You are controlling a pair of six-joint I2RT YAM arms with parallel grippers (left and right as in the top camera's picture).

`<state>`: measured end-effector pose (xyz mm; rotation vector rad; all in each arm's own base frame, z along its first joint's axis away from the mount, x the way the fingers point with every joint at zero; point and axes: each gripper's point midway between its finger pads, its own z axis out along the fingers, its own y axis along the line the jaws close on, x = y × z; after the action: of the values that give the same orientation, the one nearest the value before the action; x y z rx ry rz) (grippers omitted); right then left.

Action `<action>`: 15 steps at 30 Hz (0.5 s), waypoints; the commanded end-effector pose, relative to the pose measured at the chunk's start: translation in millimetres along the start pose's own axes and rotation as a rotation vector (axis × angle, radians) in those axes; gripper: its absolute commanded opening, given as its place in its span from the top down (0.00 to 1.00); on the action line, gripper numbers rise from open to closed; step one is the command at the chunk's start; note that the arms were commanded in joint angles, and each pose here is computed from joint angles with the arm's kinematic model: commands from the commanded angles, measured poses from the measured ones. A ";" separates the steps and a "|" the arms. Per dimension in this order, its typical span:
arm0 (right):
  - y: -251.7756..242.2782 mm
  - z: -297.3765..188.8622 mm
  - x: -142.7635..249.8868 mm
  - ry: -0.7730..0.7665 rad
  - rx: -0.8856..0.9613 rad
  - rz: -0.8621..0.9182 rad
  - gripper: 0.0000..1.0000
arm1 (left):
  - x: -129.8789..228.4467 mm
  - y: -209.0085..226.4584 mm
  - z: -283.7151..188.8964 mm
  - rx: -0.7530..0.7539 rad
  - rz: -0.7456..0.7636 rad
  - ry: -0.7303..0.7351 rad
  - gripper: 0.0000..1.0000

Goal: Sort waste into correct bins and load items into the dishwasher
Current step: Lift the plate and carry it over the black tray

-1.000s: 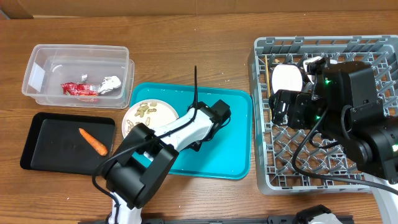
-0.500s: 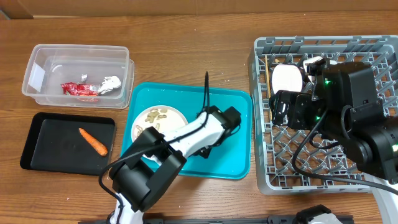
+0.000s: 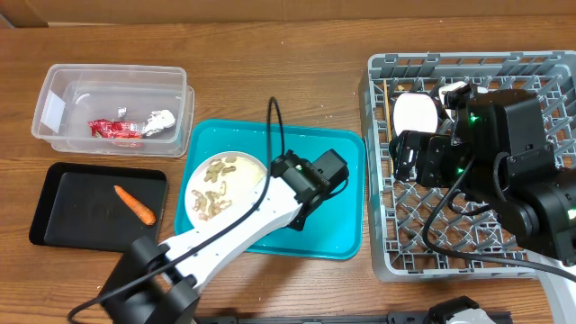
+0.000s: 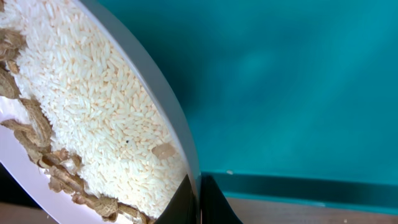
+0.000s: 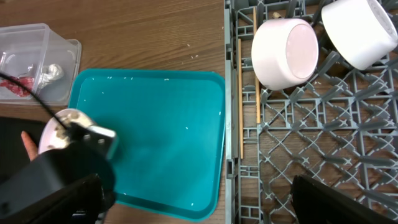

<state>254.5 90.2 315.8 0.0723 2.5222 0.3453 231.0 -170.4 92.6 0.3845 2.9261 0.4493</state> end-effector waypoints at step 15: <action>1.9 -2.3 -2.5 -0.012 -0.007 -0.003 0.00 | 32.0 47.4 -21.7 -0.127 -0.230 0.078 0.96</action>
<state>254.4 90.2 315.6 0.0714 2.5230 0.3447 199.3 -131.5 112.9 0.1235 2.9989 0.6235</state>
